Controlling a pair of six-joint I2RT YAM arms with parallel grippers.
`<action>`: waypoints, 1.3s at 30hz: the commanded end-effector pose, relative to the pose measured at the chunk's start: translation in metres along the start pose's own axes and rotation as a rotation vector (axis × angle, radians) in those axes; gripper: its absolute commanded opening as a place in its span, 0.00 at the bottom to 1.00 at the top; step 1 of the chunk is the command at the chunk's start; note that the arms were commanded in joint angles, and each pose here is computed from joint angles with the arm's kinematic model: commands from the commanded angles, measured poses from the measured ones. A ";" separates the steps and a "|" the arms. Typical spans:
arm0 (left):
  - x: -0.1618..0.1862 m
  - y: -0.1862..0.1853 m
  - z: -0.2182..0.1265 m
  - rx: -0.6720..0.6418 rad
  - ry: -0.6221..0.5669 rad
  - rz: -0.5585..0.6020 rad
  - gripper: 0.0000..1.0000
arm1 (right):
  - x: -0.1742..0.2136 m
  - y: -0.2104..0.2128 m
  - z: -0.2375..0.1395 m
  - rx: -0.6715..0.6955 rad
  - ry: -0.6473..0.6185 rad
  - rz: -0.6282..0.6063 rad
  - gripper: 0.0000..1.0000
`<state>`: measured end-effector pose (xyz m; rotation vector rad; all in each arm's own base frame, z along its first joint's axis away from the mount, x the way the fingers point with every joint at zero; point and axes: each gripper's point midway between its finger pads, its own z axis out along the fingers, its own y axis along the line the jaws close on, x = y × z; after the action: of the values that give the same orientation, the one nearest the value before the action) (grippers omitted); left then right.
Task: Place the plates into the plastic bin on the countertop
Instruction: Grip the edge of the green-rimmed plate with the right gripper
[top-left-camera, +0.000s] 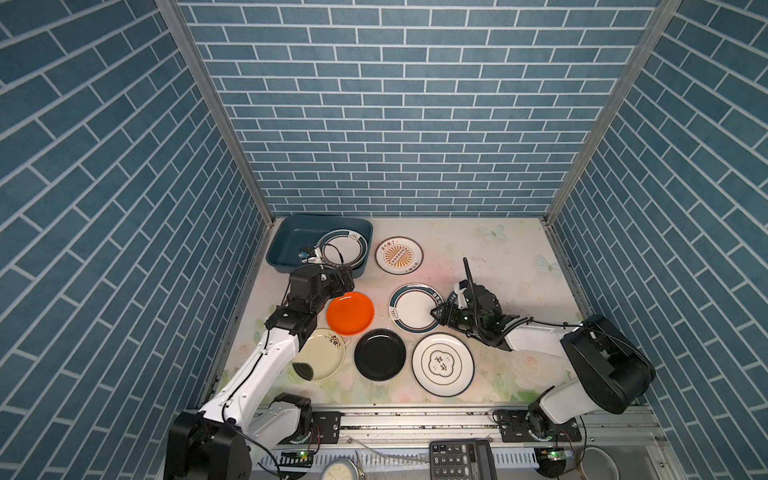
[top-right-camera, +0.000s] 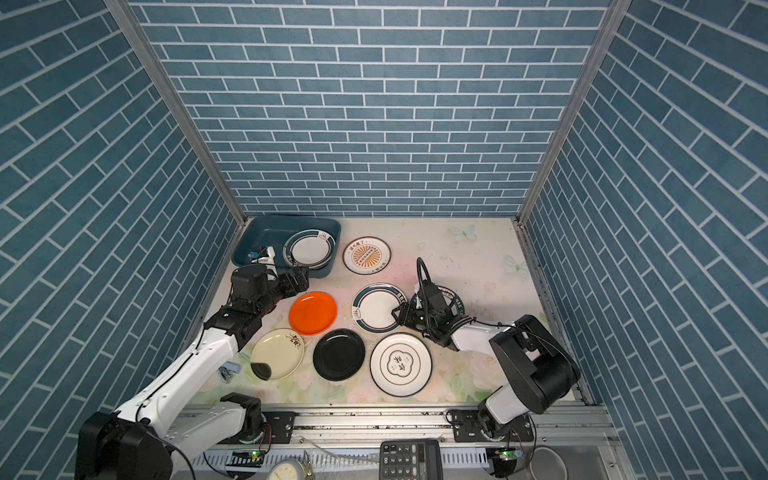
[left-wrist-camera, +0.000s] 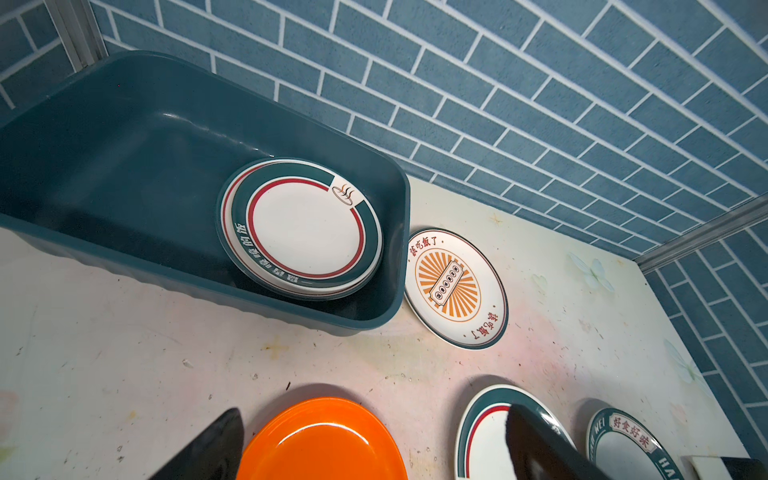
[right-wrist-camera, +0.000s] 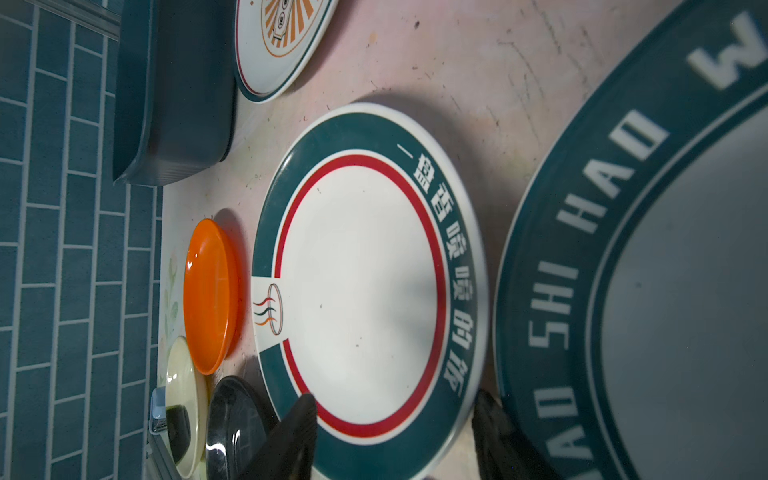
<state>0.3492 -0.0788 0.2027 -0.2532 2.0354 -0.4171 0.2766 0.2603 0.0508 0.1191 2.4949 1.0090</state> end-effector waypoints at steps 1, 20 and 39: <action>-0.001 -0.002 -0.001 0.010 -0.015 -0.008 1.00 | -0.008 0.013 0.005 -0.032 -0.009 0.021 0.60; 0.010 -0.001 0.013 0.005 0.048 -0.015 1.00 | -0.002 0.004 0.023 -0.001 0.041 0.041 0.45; 0.009 -0.005 0.017 0.016 0.072 -0.025 0.99 | -0.008 0.000 0.020 0.032 0.011 0.051 0.03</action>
<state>0.3589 -0.0872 0.1778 -0.2640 2.1203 -0.4415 0.2964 0.2802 0.0494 0.1784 2.4993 1.0659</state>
